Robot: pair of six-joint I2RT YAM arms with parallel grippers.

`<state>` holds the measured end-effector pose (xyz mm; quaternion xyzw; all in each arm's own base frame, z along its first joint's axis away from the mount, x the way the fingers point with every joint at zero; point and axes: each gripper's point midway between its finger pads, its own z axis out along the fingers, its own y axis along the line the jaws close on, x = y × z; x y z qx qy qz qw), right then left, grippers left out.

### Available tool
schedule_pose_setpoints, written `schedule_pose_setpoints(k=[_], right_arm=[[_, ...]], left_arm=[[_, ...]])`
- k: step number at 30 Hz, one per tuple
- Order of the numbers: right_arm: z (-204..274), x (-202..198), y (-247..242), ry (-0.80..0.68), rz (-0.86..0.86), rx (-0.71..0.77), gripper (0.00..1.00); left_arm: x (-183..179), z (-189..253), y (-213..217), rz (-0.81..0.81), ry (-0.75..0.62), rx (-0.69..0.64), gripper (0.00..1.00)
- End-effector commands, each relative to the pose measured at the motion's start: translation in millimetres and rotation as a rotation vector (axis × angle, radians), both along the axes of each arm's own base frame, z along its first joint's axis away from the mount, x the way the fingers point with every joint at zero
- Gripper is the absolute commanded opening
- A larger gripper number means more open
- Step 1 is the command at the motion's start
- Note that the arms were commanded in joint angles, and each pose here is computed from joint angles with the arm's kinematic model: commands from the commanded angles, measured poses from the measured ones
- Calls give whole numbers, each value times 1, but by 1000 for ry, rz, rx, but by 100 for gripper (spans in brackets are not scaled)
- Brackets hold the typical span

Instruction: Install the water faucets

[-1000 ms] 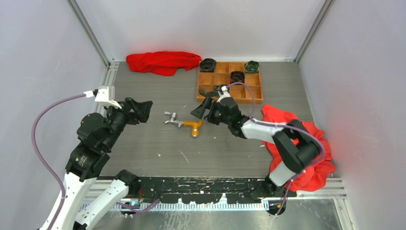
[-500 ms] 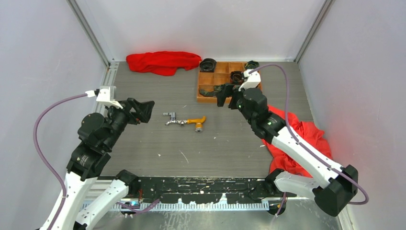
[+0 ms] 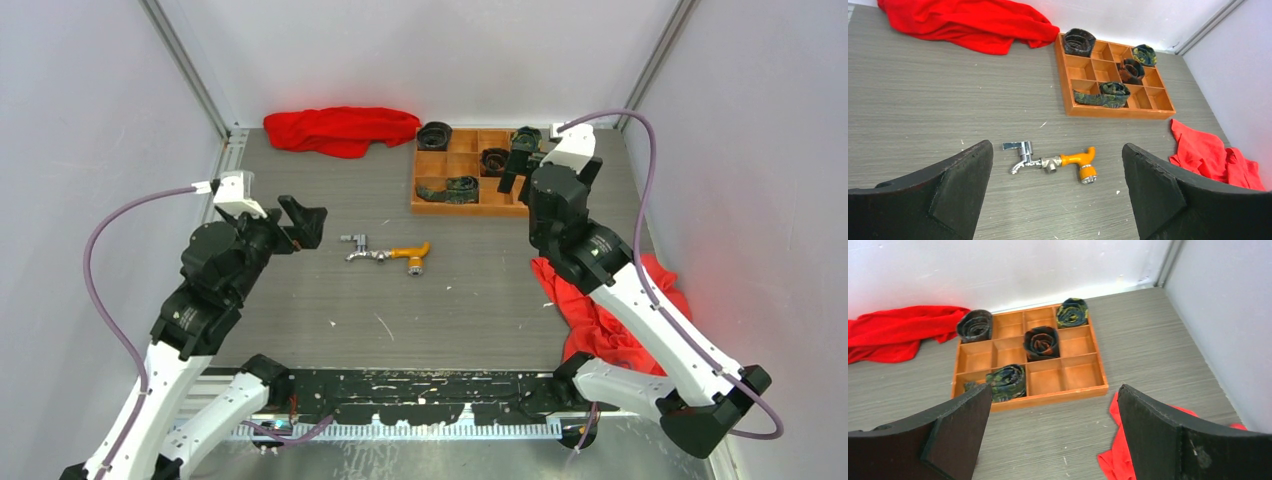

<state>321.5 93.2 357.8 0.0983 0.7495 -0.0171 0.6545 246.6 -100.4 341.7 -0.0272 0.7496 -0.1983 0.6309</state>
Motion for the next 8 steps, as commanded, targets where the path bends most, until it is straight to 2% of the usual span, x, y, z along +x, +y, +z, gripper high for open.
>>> schedule_pose_setpoints(k=[1,8], right_arm=[[3,-4,-21,-16,-104,-28,100],[-4,-5,-31,9,-165,-67,100]], left_arm=[[3,20,6,41,-44,-24,100],[7,19,-1,19,0,-16,100]])
